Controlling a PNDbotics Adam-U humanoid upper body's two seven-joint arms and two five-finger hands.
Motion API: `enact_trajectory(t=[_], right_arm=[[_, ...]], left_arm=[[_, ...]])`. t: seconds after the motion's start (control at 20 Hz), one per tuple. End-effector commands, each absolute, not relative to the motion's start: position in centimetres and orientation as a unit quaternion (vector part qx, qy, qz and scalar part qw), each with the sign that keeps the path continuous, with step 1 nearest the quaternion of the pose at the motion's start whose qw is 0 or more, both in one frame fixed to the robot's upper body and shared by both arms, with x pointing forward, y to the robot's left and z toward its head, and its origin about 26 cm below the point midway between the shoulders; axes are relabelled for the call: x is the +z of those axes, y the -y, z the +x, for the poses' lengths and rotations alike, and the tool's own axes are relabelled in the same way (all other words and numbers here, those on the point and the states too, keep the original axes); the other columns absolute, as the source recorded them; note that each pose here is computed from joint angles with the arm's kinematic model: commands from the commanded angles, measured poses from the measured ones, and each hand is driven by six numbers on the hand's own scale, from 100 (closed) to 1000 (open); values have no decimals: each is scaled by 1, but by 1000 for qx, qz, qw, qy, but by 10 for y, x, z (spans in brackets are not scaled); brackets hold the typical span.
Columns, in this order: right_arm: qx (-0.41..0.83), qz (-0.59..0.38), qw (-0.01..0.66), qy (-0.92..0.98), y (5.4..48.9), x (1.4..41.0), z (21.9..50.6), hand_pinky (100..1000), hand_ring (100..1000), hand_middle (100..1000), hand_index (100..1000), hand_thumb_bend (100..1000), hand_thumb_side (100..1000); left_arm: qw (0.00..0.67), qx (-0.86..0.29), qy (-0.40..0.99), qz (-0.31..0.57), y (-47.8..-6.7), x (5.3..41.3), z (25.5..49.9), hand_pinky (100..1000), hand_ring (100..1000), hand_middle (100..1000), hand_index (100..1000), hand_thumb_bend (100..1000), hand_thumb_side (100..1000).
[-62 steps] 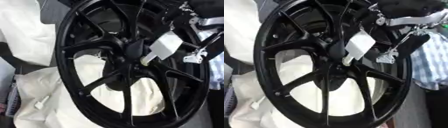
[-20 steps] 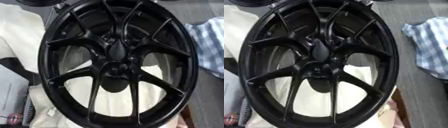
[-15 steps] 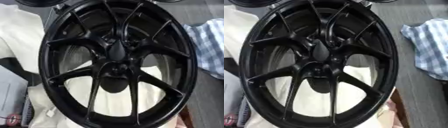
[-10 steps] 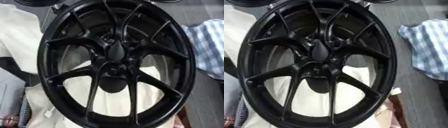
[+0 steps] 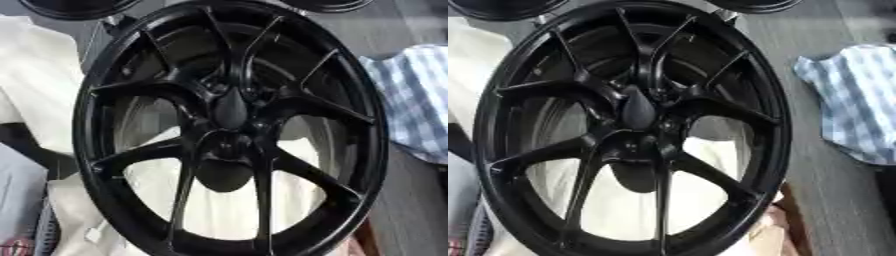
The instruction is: Pull the pin out of the wheel hub.
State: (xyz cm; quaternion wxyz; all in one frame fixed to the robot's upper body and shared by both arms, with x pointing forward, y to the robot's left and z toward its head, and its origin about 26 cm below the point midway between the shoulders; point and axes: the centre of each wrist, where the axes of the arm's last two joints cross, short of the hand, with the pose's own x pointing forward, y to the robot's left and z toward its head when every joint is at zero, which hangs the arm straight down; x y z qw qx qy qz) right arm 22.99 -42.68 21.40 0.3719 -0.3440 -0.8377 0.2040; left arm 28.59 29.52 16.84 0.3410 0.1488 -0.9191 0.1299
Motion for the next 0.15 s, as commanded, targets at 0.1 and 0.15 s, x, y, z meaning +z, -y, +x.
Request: enact_trajectory(t=[0.1,0.15], right_arm=[[214,-280,343,871,413,229,238,901,788,621,769,100,413],[213,-268,344,875,411,230,240,904,786,617,767,100,422]], left_arm=[[323,106,930,140,-296,183,287,830,674,615,802,100,752],[322,100,931,138,-295,185,287,830,675,616,802,100,750]])
